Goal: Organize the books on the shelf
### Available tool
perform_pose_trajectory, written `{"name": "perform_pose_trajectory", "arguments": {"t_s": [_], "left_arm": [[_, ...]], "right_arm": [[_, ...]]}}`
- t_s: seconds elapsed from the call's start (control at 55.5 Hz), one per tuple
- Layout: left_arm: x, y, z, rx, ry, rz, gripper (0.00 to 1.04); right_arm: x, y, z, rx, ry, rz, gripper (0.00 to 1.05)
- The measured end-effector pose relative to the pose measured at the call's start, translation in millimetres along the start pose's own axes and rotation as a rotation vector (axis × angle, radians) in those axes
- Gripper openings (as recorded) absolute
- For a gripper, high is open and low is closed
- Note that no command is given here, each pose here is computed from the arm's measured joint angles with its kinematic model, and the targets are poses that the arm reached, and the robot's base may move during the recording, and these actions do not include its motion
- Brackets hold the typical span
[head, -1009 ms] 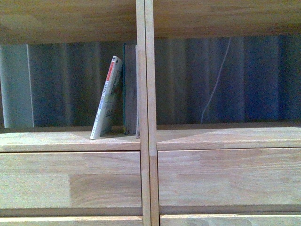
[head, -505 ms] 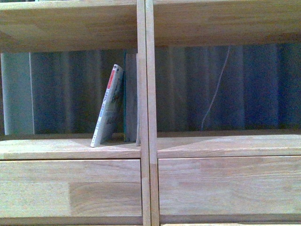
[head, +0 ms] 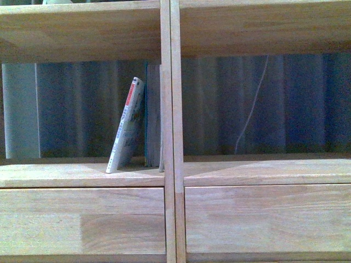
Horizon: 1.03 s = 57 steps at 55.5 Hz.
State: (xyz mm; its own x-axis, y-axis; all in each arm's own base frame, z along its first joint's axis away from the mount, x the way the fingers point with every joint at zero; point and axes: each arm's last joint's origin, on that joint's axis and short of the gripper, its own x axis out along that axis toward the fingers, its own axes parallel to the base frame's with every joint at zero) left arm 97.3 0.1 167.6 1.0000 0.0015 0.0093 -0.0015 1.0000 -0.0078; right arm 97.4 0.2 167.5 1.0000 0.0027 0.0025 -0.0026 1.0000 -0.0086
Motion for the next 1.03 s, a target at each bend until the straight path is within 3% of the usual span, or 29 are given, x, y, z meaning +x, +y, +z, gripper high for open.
{"name": "perform_pose_trajectory", "arguments": {"t_s": [0.378, 0.45, 0.883, 0.937, 1.027], "left_arm": [[0.0, 0.0, 0.0, 0.0, 0.0, 0.0, 0.03], [0.0, 0.0, 0.0, 0.0, 0.0, 0.0, 0.16], [0.0, 0.0, 0.0, 0.0, 0.0, 0.0, 0.92], [0.0, 0.0, 0.0, 0.002, 0.0, 0.0, 0.99], [0.0, 0.0, 0.0, 0.002, 0.0, 0.0, 0.97]], "right_arm": [[-0.1, 0.0, 0.2, 0.001, -0.003, 0.0, 0.03], [-0.1, 0.0, 0.3, 0.0, -0.003, 0.0, 0.03], [-0.1, 0.0, 0.3, 0.001, -0.003, 0.0, 0.76], [-0.1, 0.0, 0.3, 0.001, -0.003, 0.0, 0.86], [-0.1, 0.0, 0.3, 0.002, -0.003, 0.0, 0.99]]}}
